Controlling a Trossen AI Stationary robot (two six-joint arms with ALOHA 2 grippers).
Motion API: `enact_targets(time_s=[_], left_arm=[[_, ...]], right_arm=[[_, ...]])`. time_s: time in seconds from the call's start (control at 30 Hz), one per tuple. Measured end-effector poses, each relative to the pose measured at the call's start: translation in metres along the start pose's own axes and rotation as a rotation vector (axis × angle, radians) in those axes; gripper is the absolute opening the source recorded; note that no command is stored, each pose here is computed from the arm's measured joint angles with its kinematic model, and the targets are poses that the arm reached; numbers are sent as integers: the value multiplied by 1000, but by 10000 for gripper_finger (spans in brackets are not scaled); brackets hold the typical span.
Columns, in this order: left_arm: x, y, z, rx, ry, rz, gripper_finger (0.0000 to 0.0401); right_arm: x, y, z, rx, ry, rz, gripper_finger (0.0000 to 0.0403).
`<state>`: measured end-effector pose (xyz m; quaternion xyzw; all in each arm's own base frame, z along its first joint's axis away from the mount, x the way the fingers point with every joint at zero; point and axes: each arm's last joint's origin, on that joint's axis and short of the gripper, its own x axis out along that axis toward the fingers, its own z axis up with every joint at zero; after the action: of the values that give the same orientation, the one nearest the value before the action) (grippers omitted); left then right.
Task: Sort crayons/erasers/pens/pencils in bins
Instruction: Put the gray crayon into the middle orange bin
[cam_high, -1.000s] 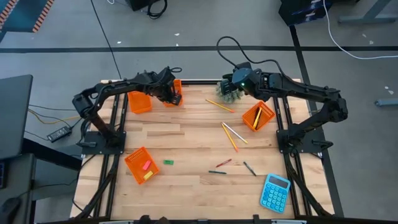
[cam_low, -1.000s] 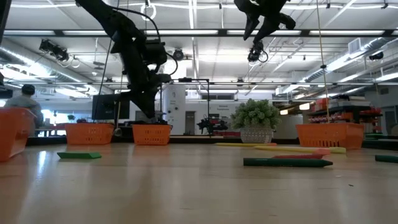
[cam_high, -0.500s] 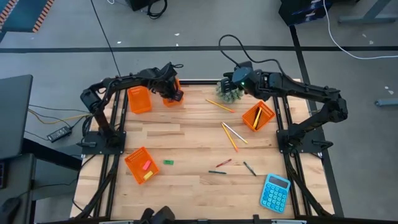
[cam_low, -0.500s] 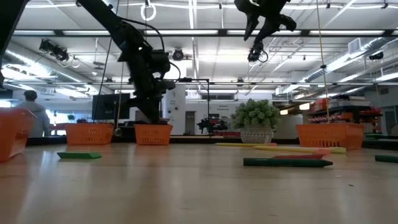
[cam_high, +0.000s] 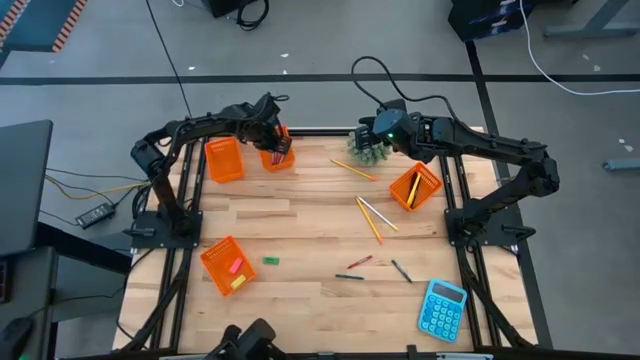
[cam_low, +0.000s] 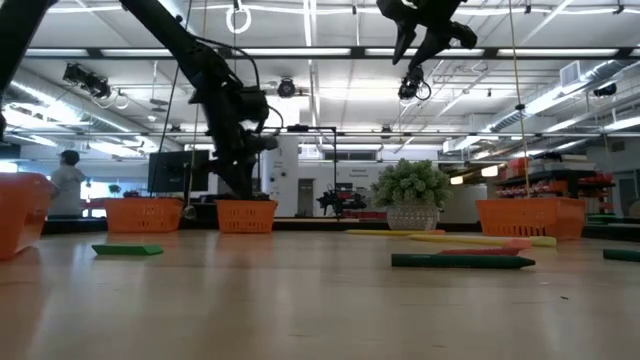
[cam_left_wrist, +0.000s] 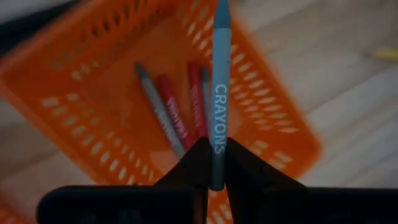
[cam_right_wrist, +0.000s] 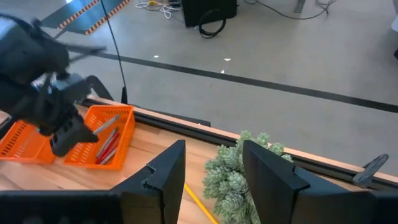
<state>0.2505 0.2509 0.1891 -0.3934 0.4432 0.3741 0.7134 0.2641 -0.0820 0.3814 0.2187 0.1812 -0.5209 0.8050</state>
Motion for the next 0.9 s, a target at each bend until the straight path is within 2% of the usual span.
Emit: enact_targets(time_s=[0.13,0.23,0.43,0.9], left_arm=[[22,2,-4,-10,88,-17,55],[31,-1,-8,-1,127,-24,50],[33,-6,-8,37,112,-39,38],[34,-5,-5,41,84,-37,95]], right_arm=[[0,0,0,-2,-3,-3,166],[0,0,0,0,4,-3,166],[0,-1,-2,40,30,4,166],[0,-2,-3,45,40,2,166]])
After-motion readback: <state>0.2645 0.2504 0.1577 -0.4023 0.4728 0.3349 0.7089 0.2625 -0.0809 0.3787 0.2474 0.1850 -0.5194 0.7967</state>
